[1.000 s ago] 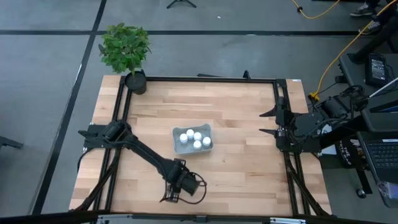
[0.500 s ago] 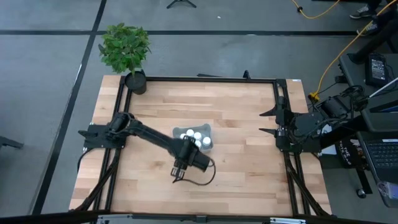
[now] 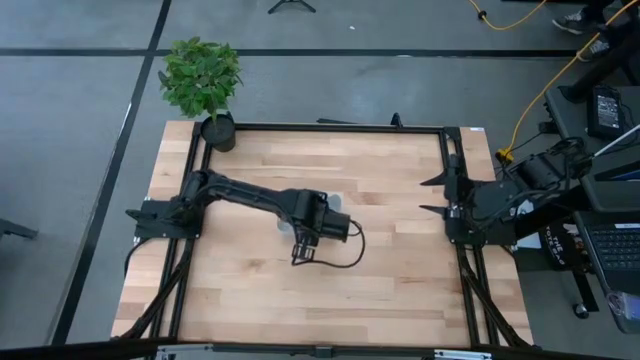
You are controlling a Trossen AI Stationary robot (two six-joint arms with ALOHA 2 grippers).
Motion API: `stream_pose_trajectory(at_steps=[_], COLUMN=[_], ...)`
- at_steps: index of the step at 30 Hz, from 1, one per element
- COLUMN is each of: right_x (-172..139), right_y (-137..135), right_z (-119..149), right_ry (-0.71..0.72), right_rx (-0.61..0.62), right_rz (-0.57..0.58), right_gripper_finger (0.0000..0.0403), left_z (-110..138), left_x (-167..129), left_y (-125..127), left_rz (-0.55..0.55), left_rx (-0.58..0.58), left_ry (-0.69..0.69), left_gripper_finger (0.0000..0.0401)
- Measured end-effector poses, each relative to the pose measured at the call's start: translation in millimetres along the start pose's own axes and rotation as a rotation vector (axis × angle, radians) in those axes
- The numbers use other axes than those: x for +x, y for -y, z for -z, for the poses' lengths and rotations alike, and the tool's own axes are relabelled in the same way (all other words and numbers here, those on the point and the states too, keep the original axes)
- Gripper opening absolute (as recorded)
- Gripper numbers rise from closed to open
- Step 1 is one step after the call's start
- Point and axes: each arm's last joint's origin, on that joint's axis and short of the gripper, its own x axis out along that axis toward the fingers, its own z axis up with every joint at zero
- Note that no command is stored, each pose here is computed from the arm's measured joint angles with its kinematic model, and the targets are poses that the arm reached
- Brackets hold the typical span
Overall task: Pick and place pill bottles into a basket
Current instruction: Put the white pill bottle into the white bin
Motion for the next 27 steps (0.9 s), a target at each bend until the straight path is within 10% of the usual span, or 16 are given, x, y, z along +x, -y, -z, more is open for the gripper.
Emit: stream_pose_trajectory(at_steps=[19, 27], right_x=[-15, -17], right_y=[13, 15], right_z=[6, 7], right_ry=[0.064, 0.077], right_rx=[0.06, 0.072], right_rz=[0.018, 0.048], right_gripper_finger=[0.0261, 0.0261], left_z=[21, 83], left_x=[0, -22], left_y=[-19, -11], left_rz=[0.02, 0.03], left_rx=[-0.004, -0.106], left_ry=[-0.152, -0.112], left_gripper_finger=[0.016, 0.016])
